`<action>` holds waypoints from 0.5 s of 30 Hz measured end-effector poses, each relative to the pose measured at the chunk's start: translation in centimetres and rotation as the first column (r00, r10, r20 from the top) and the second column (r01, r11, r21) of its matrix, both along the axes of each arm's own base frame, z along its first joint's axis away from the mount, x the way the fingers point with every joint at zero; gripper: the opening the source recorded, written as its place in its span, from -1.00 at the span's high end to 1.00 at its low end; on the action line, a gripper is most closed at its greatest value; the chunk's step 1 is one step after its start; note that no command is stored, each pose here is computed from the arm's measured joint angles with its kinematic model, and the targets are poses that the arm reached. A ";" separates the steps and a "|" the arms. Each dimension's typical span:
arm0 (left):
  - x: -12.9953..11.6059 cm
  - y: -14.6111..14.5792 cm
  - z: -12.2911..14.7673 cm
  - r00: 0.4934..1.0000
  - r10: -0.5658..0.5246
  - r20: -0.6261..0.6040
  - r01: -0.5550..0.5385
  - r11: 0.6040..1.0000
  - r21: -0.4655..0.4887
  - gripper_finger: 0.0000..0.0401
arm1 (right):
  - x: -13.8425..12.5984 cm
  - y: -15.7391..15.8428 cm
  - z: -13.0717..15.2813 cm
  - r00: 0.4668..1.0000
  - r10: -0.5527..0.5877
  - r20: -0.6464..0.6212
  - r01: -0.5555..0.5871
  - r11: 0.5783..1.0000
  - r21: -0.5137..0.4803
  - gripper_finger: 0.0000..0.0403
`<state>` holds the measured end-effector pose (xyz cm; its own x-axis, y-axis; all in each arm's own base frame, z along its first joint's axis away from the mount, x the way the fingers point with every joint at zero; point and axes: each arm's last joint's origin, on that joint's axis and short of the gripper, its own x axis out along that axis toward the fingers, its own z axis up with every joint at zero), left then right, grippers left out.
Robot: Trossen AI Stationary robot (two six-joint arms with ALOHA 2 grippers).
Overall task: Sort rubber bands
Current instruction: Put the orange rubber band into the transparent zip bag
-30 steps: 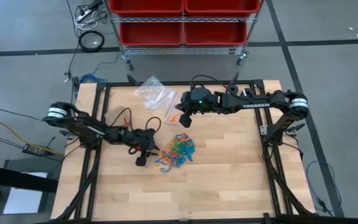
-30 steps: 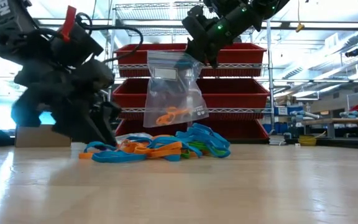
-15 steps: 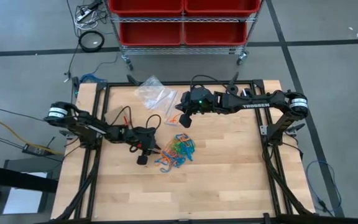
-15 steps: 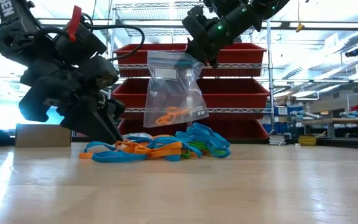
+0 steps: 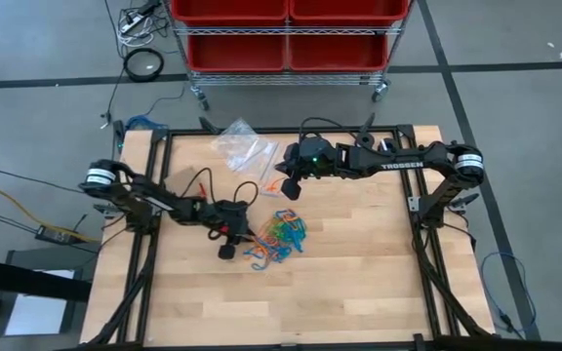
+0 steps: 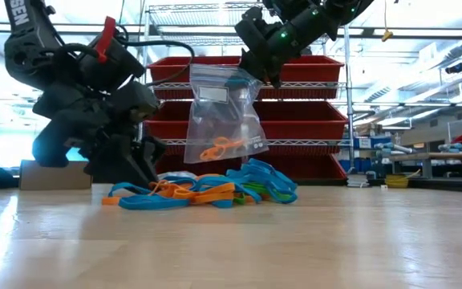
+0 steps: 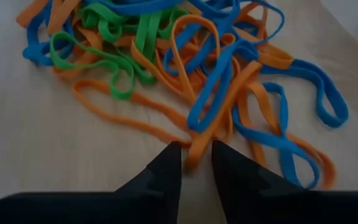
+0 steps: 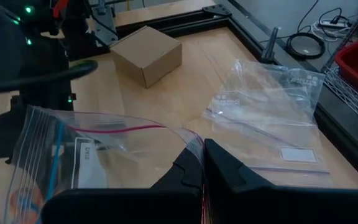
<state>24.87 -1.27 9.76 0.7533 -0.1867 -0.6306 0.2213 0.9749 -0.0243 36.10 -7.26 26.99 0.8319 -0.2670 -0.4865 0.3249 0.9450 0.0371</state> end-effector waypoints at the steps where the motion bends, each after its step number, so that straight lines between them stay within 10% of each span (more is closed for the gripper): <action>1: 0.2 0.0 0.0 1.000 -0.001 0.001 0.001 1.000 0.001 0.51 | 0.0 0.0 0.0 1.000 0.000 -0.001 0.000 1.000 0.000 1.00; 15: 0.2 -0.1 -0.1 0.999 -0.042 -0.035 0.042 0.999 -0.003 0.96 | 0.0 0.0 0.0 1.000 0.000 -0.005 0.000 1.000 0.001 1.00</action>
